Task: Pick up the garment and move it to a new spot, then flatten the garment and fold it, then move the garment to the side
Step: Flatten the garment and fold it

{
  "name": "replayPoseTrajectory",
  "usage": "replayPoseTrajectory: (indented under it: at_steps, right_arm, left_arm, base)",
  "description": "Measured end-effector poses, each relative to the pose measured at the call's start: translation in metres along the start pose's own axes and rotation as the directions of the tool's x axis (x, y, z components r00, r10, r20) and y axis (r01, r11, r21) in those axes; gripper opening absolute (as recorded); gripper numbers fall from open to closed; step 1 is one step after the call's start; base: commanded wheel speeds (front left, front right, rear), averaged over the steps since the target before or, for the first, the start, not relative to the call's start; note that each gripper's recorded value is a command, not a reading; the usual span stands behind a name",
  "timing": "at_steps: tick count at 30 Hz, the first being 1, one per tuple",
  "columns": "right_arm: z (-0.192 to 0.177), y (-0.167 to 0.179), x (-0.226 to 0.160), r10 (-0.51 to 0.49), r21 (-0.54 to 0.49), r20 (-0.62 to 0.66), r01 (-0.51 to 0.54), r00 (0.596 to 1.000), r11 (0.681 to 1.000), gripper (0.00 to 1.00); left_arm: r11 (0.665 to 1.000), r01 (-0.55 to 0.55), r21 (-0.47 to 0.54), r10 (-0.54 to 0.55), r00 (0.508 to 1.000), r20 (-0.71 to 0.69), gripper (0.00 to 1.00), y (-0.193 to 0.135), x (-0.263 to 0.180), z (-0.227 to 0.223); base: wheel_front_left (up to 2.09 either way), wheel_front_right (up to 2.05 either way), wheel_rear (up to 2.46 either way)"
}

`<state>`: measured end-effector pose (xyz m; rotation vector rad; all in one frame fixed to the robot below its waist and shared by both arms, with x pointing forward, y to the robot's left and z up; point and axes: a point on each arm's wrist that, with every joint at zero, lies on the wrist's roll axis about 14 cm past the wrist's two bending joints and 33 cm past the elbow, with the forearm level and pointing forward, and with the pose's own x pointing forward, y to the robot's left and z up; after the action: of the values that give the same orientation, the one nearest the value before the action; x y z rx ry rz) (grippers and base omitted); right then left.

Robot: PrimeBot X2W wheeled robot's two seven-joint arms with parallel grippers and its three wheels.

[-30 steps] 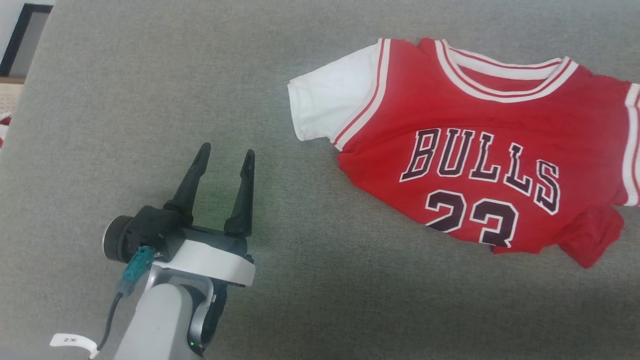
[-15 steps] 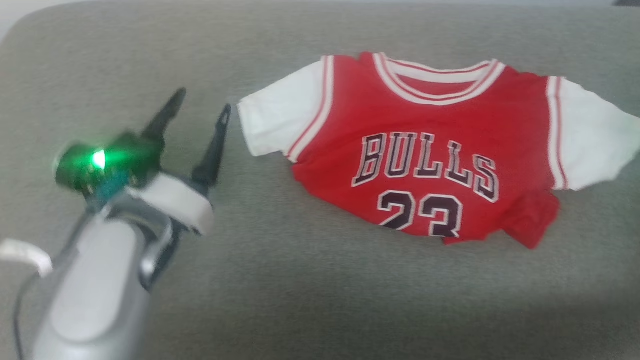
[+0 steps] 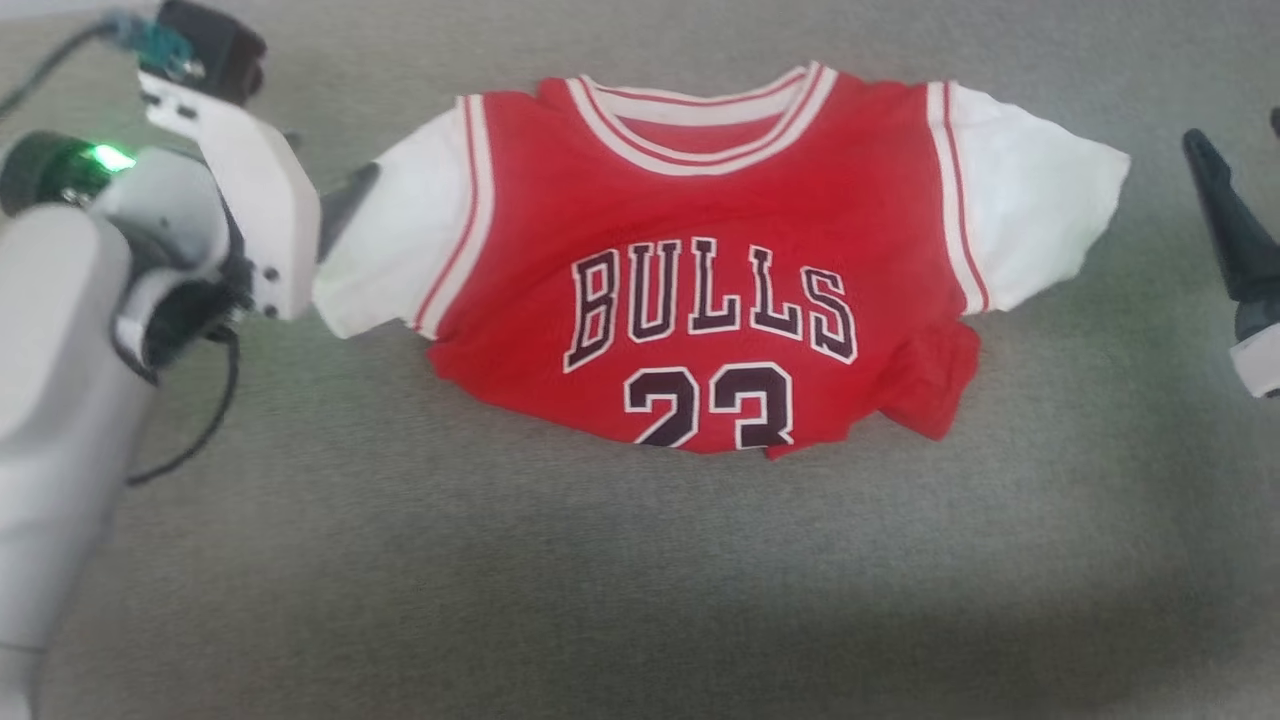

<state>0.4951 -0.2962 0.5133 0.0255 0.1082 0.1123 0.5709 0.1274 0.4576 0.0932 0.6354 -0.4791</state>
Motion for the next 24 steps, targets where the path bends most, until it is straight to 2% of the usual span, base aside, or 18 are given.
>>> replayPoseTrajectory:
  at_steps: [5,10,14,16,17,19,20,24]
  right_arm:
    - [0.001,-0.003,-0.004,-0.014,-0.006,0.006,0.014,1.000,1.000,1.00]
    - [-0.004,-0.008,-0.007,-0.032,-0.031,-0.008,0.032,0.999,0.999,1.00]
    - [-0.007,-0.015,-0.009,-0.055,-0.047,-0.022,0.054,0.998,0.997,1.00]
    - [-0.008,-0.017,-0.009,-0.061,-0.052,-0.029,0.059,0.998,0.997,1.00]
    - [-0.009,-0.016,-0.008,-0.058,-0.056,-0.035,0.056,0.998,0.997,1.00]
    - [-0.011,-0.011,-0.003,-0.042,-0.056,-0.046,0.039,0.998,0.998,1.00]
    - [-0.013,-0.007,0.000,-0.027,-0.057,-0.061,0.024,0.998,0.998,1.00]
    - [-0.029,0.010,0.021,0.047,-0.100,-0.194,-0.068,0.980,0.993,1.00]
  left_arm:
    - [0.998,0.064,-0.020,-0.066,0.982,-0.175,1.00,-0.010,0.029,-0.016]
    - [0.997,0.064,-0.032,-0.070,0.961,-0.266,1.00,-0.003,0.057,-0.031]
    - [0.978,0.133,-0.160,-0.180,0.928,-0.327,1.00,-0.020,0.069,-0.040]
    - [0.977,0.148,-0.155,-0.194,0.919,-0.343,0.98,-0.023,0.070,-0.040]
    - [0.979,0.150,-0.135,-0.189,0.918,-0.350,0.72,-0.022,0.070,-0.041]
    - [0.981,0.154,-0.116,-0.186,0.916,-0.357,0.07,-0.021,0.069,-0.042]
    - [0.980,0.157,-0.126,-0.193,0.914,-0.357,0.00,-0.021,0.069,-0.043]
    - [0.978,0.168,-0.127,-0.203,0.915,-0.349,0.00,-0.021,0.073,-0.043]
  base:
    - [0.00,0.00,0.00]
    - [0.00,0.00,0.00]
    - [0.00,0.00,0.00]
    - [0.00,0.00,0.00]
    - [0.00,0.00,0.00]
    - [0.00,0.00,0.00]
    - [0.00,0.00,0.00]
    - [0.00,0.00,0.00]
